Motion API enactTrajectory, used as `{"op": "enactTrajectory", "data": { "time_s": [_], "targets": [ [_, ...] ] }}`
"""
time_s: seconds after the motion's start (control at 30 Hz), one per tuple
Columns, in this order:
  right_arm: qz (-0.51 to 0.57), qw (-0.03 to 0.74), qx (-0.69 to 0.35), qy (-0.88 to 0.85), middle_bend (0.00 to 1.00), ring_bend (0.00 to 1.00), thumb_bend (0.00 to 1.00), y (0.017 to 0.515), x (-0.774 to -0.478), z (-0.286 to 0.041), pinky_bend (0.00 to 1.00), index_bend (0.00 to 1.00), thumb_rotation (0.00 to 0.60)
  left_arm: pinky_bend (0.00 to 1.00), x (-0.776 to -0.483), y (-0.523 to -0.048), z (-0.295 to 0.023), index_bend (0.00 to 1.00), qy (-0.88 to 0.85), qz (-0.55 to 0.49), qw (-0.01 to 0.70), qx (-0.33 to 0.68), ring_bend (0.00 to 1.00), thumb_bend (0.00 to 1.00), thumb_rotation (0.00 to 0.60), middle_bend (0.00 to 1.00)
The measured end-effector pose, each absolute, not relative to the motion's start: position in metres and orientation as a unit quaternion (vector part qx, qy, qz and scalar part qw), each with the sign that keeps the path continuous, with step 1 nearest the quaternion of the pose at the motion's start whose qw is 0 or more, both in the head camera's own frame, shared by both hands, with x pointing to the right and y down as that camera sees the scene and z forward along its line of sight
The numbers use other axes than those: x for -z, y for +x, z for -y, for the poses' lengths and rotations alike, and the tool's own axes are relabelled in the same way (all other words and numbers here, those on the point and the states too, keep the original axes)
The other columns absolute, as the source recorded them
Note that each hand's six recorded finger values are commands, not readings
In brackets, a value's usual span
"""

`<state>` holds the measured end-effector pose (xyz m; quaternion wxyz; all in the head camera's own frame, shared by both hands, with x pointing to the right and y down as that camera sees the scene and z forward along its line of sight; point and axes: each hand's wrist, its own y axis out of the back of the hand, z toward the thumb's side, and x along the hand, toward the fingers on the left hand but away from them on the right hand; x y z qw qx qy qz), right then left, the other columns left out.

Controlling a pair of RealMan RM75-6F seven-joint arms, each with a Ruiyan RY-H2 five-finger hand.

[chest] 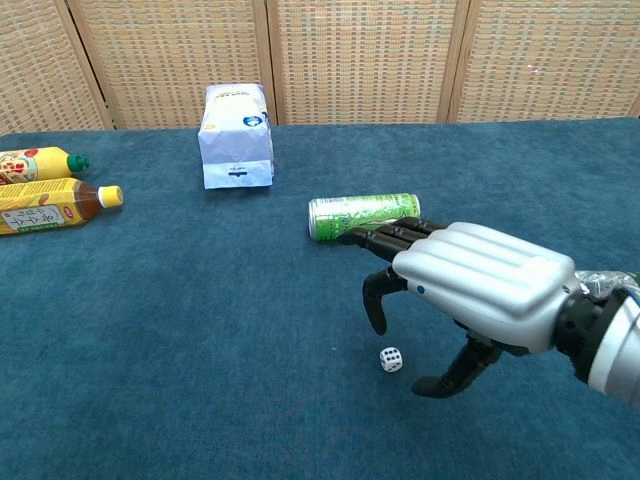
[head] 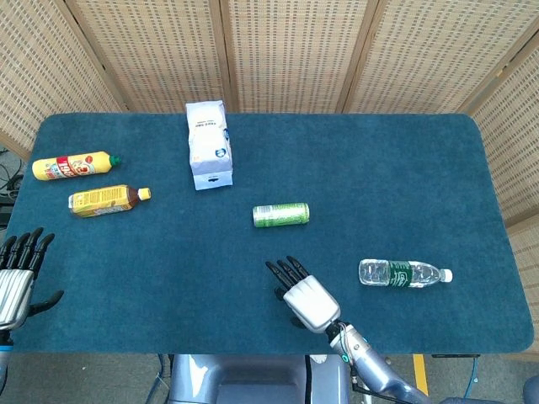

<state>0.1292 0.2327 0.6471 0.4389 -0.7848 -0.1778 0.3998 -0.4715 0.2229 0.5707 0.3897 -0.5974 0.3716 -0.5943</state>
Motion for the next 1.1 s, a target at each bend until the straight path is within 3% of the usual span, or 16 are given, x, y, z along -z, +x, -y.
{"op": "enactTrajectory", "data": {
  "time_s": [0.77,1.1],
  "targets": [
    [0.175,0.436,-0.428,-0.772,0.01,0.0,0.21,0.108,-0.676,-0.215,0.0,0.48,0.6,0.0,-0.576,-0.471,-0.224,0.0,-0.599,-0.365,0.387,0.598,0.0,0.2,0.6,0.0],
    [0.17,0.431,-0.441,-0.768,0.01,0.0,0.26,0.109,-0.688,-0.215,0.0,0.49,0.6,0.0,-0.577,-0.47,-0.225,0.0,-0.601,-0.362,0.387,0.599,0.0,0.2,0.6,0.0]
  ]
}}
